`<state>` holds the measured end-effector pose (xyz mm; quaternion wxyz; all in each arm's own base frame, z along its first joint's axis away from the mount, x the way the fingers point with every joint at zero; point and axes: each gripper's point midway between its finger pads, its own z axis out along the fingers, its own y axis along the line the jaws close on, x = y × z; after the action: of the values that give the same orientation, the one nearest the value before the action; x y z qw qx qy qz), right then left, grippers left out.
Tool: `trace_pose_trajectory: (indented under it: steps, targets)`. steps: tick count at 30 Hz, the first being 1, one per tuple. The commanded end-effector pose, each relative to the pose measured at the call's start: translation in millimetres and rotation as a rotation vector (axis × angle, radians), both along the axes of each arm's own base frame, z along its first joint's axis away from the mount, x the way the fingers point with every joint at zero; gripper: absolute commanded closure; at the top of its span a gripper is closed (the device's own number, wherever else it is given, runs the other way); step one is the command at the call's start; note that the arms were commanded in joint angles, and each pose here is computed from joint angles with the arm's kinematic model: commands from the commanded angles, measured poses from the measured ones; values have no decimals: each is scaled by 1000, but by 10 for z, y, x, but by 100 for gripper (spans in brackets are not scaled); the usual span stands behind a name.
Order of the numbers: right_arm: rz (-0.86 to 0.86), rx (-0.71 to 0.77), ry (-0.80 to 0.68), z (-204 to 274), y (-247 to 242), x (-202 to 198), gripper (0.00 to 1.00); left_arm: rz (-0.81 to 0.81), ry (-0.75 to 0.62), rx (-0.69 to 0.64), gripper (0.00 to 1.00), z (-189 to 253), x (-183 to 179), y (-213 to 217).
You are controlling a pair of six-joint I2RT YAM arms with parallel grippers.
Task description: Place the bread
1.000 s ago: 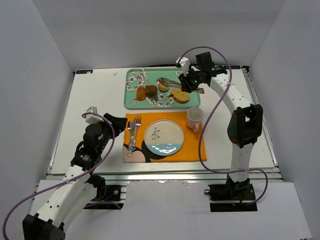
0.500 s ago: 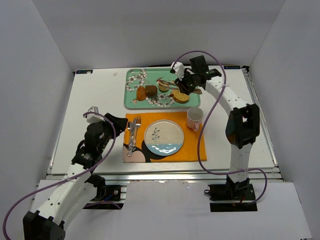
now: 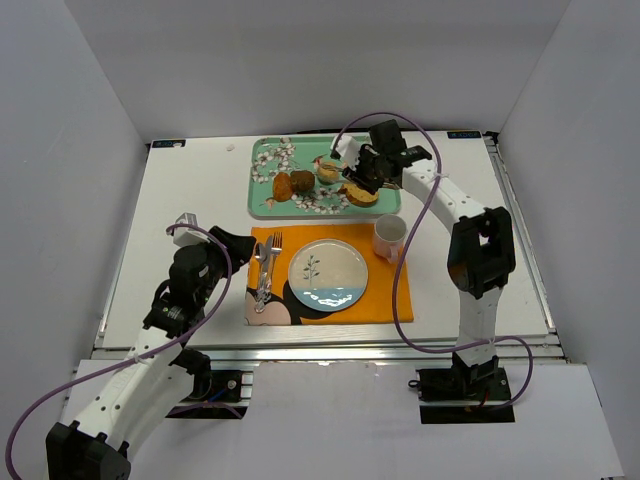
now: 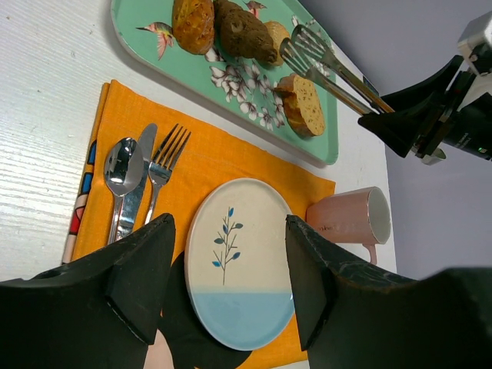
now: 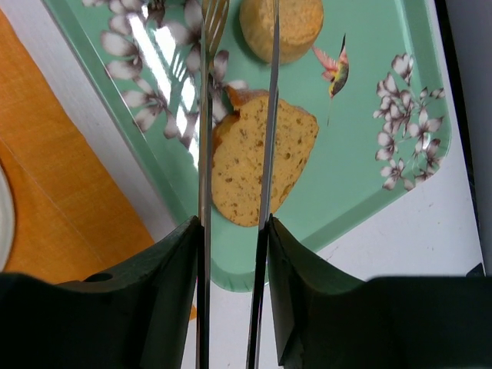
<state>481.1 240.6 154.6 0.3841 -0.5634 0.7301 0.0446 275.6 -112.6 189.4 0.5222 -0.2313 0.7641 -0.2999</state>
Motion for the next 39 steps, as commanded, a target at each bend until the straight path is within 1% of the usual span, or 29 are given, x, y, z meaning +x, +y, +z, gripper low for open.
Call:
trace_pose_trajectory:
  steps: [1, 10, 18, 32, 39]
  targets:
    - [0, -28, -60, -15, -7, 120, 55, 6, -20, 3, 31, 83, 16, 11]
    - [4, -54, -90, -95, -35, 174, 53, 7, -21, -1, 31, 75, 18, 9]
    - [27, -64, -84, -155, -24, 99, 51, 3, -19, -3, 31, 50, 27, -3]
    - [69, -120, -164, -166, 29, 106, 50, 1, -13, -6, 31, 18, 17, -7]
    - [62, -150, -195, -157, 9, 145, 49, 2, -16, -9, 31, 25, 24, -10]
